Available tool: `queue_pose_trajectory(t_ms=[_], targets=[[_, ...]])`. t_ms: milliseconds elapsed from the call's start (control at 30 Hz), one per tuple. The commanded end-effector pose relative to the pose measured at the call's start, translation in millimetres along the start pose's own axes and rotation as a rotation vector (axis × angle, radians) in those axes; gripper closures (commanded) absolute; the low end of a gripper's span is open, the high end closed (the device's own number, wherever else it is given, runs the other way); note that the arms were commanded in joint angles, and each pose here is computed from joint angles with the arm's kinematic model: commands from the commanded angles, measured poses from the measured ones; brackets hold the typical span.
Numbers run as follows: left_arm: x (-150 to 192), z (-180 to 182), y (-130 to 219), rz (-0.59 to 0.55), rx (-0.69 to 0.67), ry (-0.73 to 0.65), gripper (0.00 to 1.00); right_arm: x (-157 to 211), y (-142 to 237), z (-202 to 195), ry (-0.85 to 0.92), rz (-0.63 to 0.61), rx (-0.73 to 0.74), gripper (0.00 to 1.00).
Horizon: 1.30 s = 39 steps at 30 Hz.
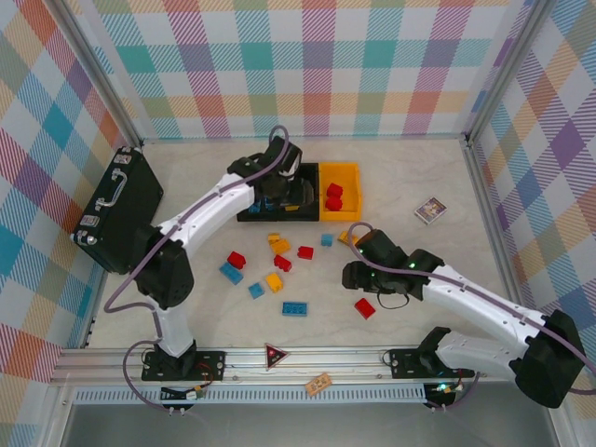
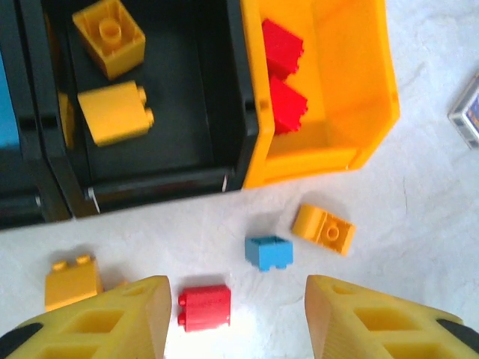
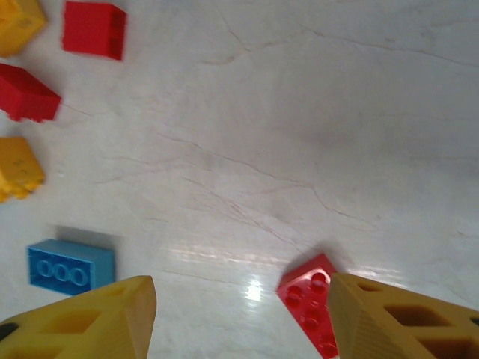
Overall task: Sort the legos into containers by color
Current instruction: Pick up the lego from the bottom-center of the table.
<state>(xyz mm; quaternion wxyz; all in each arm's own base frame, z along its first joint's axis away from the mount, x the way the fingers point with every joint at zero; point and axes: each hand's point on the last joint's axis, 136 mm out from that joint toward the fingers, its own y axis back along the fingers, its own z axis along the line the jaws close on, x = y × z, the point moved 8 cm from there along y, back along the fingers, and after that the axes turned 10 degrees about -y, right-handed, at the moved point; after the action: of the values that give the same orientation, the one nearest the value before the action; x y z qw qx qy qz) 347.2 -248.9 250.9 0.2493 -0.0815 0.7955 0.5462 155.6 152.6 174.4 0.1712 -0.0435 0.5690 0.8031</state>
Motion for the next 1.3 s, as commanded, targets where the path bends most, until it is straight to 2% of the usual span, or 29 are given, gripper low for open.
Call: queue_pose_trajectory(t_ms=[0,167,367,633,867,1033,1267], targets=[[18.6,-3.8,16.1,-0.007,0.101,0.015,0.49,5.3,-0.3,-11.8,0.031,0.037,0.087,0.37],[60.3,6.9,24.7,0.012,0.144,0.067,0.48,19.3,-14.3,-25.1,0.038,0.101,0.118,0.34],[103.8,20.8,24.2,0.041,0.132,0.146,0.48,31.8,-32.6,-32.2,0.051,0.166,0.141,0.33],[126.5,28.9,17.4,0.075,0.094,0.173,0.48,46.1,-52.2,-29.8,0.076,0.234,0.164,0.35],[135.0,26.6,9.1,0.091,0.099,0.189,0.48,47.9,-58.8,-21.9,0.101,0.214,0.222,0.49],[138.7,24.1,6.0,0.102,0.096,0.187,0.48,42.4,-62.0,-18.0,0.106,0.188,0.27,0.66],[142.3,23.4,11.5,0.083,0.093,0.197,0.48,29.0,-48.4,-0.6,0.123,0.138,0.236,0.72]])
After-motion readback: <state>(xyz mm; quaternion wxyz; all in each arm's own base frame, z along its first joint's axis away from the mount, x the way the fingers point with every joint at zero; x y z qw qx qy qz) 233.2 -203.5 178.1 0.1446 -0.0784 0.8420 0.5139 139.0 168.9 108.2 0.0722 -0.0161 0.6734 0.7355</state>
